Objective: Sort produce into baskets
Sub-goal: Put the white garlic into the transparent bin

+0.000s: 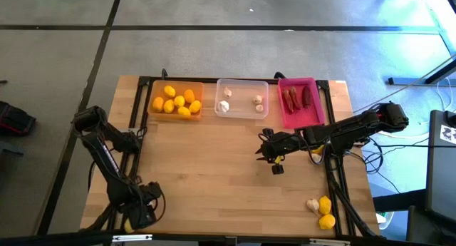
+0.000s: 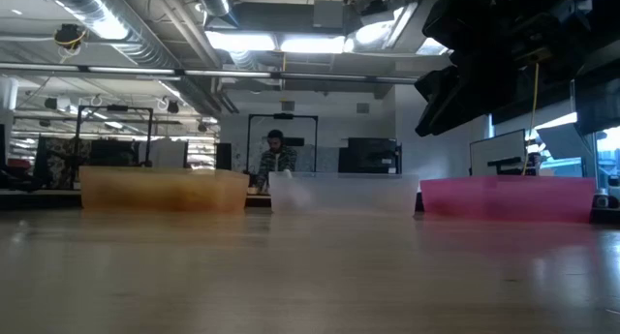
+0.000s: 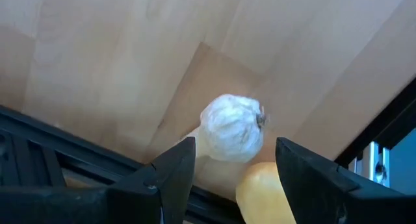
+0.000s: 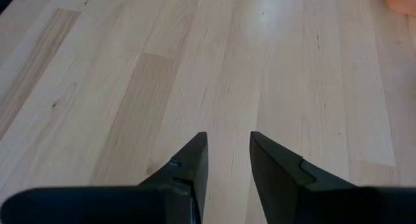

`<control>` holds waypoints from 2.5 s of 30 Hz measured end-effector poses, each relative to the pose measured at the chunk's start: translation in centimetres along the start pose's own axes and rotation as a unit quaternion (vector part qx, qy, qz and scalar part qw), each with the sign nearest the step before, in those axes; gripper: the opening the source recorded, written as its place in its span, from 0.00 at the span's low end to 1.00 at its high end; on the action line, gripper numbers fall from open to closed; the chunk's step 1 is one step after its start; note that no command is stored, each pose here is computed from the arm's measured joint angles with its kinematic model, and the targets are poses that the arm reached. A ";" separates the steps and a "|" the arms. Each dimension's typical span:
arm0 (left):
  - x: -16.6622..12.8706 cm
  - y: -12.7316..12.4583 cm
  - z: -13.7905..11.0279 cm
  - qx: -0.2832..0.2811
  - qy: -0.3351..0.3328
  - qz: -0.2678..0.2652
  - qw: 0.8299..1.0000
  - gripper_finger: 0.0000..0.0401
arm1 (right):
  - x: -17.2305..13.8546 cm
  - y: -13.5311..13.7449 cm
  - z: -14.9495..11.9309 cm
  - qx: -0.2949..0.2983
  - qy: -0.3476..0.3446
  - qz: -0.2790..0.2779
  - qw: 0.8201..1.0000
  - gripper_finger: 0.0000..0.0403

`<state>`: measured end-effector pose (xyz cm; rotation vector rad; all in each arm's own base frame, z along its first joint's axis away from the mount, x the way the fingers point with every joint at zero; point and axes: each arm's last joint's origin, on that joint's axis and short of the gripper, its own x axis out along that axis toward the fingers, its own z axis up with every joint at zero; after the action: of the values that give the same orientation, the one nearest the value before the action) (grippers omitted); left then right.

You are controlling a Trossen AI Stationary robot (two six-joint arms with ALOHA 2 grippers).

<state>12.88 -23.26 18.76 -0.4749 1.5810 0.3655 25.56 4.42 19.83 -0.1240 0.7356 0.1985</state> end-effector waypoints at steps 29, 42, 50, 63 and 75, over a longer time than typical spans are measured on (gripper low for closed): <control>3.9 1.4 -0.1 -0.017 -0.012 -0.038 0.999 0.36 | 0.0 0.0 0.0 0.000 0.000 0.000 1.000 0.27; 2.6 0.4 3.9 -0.062 -0.037 -0.064 0.995 0.30 | -0.1 0.0 0.0 0.000 0.003 -0.004 1.000 0.27; 1.1 0.3 7.9 -0.026 -0.098 -0.077 0.992 0.30 | -1.0 0.0 -0.2 0.006 0.012 -0.009 1.000 0.27; -2.0 1.8 16.3 0.060 -0.370 -0.049 0.926 0.31 | -1.6 0.0 -0.1 0.010 0.011 -0.011 1.000 0.27; -5.0 6.2 24.7 0.063 -0.509 0.015 0.859 0.31 | -1.6 -0.1 0.0 0.010 0.001 -0.012 1.000 0.27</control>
<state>31.18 -5.09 21.75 -0.0943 0.5652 0.4326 24.47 4.17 20.92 -0.1145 0.7379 0.1693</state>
